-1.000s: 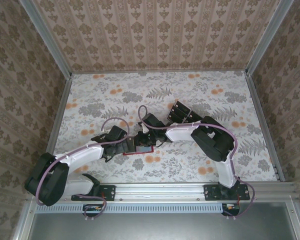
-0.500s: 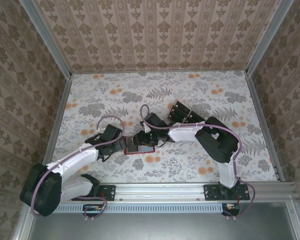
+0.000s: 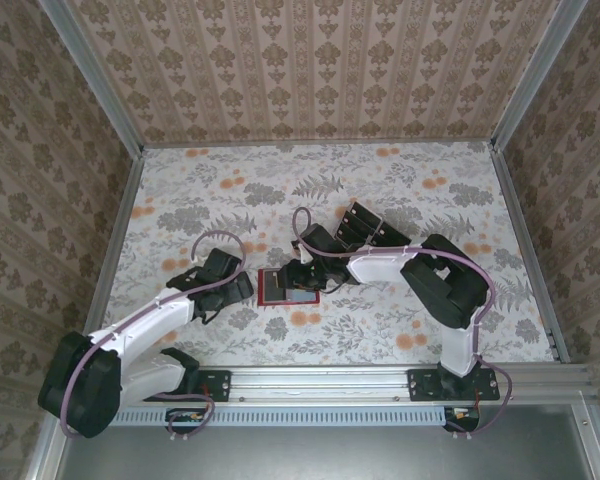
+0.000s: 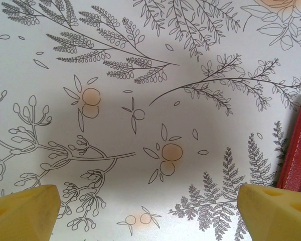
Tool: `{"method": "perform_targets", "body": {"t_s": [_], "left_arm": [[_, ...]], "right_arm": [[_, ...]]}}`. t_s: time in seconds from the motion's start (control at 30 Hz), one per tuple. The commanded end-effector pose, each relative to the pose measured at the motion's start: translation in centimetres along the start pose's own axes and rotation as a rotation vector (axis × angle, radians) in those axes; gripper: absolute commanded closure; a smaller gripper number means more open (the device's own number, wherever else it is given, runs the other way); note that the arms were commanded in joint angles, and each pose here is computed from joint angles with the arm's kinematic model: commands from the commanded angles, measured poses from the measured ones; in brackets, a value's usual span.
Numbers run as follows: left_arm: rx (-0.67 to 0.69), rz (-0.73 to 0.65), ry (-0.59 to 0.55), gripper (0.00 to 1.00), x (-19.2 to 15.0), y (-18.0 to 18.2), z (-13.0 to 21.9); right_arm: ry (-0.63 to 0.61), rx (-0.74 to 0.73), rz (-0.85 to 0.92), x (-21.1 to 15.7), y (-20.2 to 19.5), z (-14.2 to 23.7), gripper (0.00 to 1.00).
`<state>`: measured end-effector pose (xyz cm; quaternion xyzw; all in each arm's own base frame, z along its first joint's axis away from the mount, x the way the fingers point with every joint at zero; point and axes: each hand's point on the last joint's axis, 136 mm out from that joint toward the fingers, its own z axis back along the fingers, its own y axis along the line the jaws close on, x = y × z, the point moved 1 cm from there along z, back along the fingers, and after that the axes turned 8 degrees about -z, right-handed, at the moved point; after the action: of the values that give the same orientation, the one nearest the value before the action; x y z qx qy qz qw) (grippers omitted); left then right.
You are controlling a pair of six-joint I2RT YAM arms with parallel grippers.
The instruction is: Put the credit cards into the card holder
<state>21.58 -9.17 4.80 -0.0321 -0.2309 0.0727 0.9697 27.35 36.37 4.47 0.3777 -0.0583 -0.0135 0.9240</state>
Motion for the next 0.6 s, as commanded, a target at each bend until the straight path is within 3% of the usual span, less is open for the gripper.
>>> {"method": "perform_targets", "body": {"t_s": [0.0,0.57], "left_arm": [[-0.016,-0.021,0.003,0.00,0.2,-0.6,-0.1],[-0.015,-0.050,0.041,0.00,-1.4,-1.7,-1.4]], "right_arm": [[-0.004,0.012,0.005,-0.3,0.7,0.9,0.61],[0.023,0.008,-0.013,-2.0,0.2,-0.5,0.72]]}}
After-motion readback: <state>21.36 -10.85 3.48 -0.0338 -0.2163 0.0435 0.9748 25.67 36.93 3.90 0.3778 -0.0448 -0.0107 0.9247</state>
